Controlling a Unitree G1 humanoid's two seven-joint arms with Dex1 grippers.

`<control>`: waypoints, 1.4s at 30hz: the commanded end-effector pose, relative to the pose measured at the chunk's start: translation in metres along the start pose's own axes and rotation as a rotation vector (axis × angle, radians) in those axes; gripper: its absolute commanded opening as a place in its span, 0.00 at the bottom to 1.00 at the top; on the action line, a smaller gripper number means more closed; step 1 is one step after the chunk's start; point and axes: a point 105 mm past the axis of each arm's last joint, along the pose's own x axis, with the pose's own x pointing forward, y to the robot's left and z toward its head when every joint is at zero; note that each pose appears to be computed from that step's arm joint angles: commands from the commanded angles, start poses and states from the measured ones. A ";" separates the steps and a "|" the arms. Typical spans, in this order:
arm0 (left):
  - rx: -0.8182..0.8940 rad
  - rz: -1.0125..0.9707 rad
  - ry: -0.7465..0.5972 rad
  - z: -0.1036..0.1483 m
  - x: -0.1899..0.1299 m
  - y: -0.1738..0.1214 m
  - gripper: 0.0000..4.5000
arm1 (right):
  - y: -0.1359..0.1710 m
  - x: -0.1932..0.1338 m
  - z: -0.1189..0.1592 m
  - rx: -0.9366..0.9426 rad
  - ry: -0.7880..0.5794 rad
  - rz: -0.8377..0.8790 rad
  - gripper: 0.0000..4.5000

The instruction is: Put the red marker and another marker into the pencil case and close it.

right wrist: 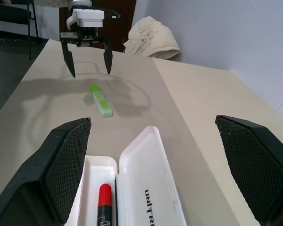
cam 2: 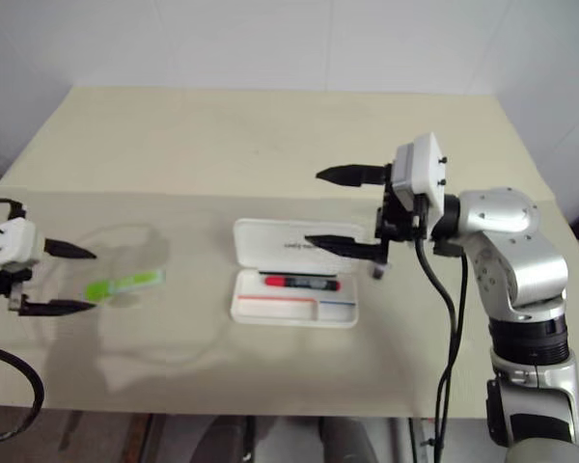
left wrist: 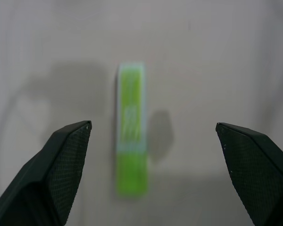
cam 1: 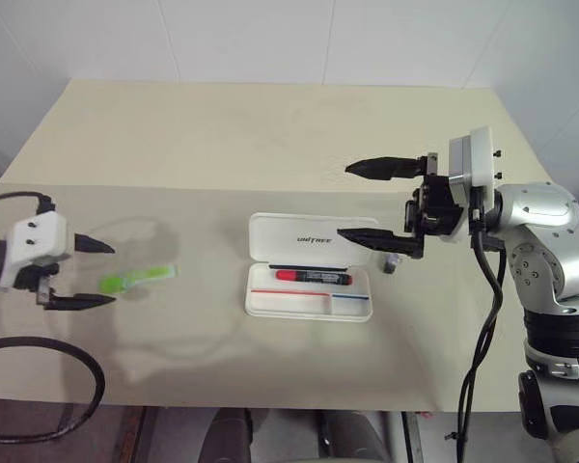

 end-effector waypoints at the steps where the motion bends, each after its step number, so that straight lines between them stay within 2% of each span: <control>1: 0.016 -0.034 0.065 -0.009 -0.001 0.003 1.00 | 0.001 0.000 0.011 -0.045 -0.026 -0.014 1.00; 9: -0.003 -0.125 0.139 -0.035 0.031 0.002 1.00 | 0.004 -0.006 0.013 -0.049 -0.014 -0.056 1.00; 13: -0.008 -0.118 0.137 -0.038 0.040 0.005 1.00 | 0.005 -0.007 0.016 -0.049 -0.015 -0.074 1.00; 24: 0.015 -0.103 0.156 -0.044 0.045 0.005 0.24 | 0.007 -0.010 0.016 -0.048 -0.013 -0.099 1.00; 28: 0.018 -0.099 0.138 -0.043 0.046 0.004 0.23 | 0.006 -0.012 0.014 -0.044 -0.005 -0.098 1.00; 31: 0.043 -0.098 0.087 -0.031 0.047 0.007 0.23 | 0.006 -0.014 0.011 -0.039 0.009 -0.095 1.00; 37: 0.138 -0.077 -0.091 0.019 0.044 0.014 0.23 | 0.005 -0.019 0.003 -0.023 0.034 -0.099 1.00; 42: 0.185 -0.128 -0.224 0.057 0.039 0.003 0.23 | 0.003 -0.021 -0.004 -0.010 0.049 -0.104 1.00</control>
